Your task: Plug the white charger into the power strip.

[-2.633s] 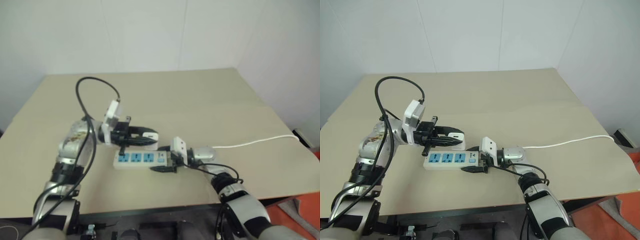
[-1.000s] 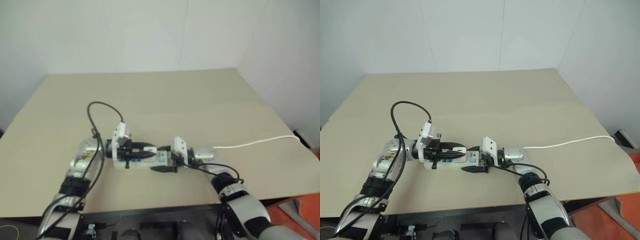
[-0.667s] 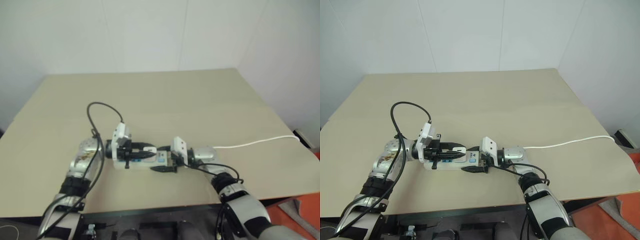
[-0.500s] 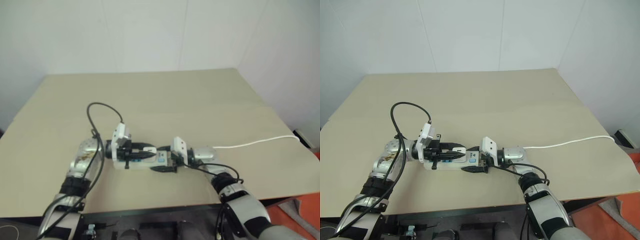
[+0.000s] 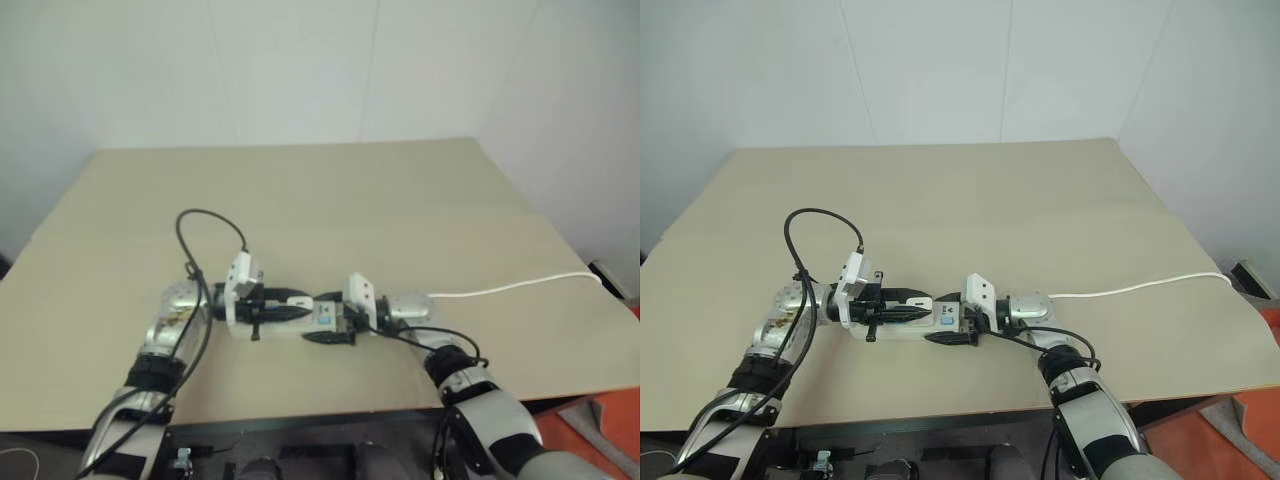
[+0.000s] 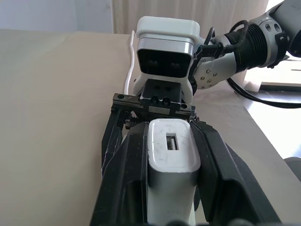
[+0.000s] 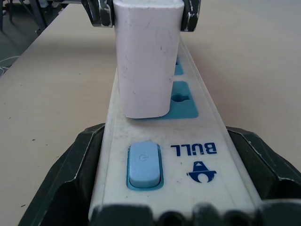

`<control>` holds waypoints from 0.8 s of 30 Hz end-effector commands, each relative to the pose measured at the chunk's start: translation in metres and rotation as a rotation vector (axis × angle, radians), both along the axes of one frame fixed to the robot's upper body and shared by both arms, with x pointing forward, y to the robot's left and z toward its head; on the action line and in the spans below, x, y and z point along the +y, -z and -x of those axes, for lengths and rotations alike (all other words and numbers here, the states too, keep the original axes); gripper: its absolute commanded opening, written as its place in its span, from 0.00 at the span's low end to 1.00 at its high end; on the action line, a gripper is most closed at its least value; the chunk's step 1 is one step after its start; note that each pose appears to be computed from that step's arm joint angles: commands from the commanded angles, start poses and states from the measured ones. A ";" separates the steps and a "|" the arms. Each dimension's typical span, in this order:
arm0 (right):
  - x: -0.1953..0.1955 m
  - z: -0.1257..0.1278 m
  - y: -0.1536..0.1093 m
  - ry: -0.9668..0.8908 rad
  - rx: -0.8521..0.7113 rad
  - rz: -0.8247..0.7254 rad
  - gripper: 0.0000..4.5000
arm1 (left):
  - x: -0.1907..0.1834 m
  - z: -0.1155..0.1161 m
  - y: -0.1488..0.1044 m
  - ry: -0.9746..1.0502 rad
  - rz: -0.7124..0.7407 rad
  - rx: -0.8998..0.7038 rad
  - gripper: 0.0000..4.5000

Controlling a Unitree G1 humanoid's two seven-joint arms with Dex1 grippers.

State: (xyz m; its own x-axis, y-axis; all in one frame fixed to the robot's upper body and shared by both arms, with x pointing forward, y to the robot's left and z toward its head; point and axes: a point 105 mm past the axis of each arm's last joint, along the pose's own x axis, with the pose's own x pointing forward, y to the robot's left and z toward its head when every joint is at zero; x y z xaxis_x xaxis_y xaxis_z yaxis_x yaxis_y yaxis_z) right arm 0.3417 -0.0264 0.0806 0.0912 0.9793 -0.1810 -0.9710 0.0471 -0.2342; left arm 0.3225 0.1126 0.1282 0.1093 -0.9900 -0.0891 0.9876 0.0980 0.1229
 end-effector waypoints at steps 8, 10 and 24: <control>0.002 0.005 0.003 -0.038 -0.003 0.025 0.76 | 0.012 0.002 0.030 0.018 -0.127 0.071 0.23; 0.002 0.005 0.003 -0.038 -0.002 0.025 0.76 | 0.013 0.002 0.033 0.023 -0.138 0.074 0.23; 0.002 0.006 0.003 -0.038 0.000 0.024 0.76 | 0.015 -0.002 0.040 -0.011 -0.171 0.104 0.23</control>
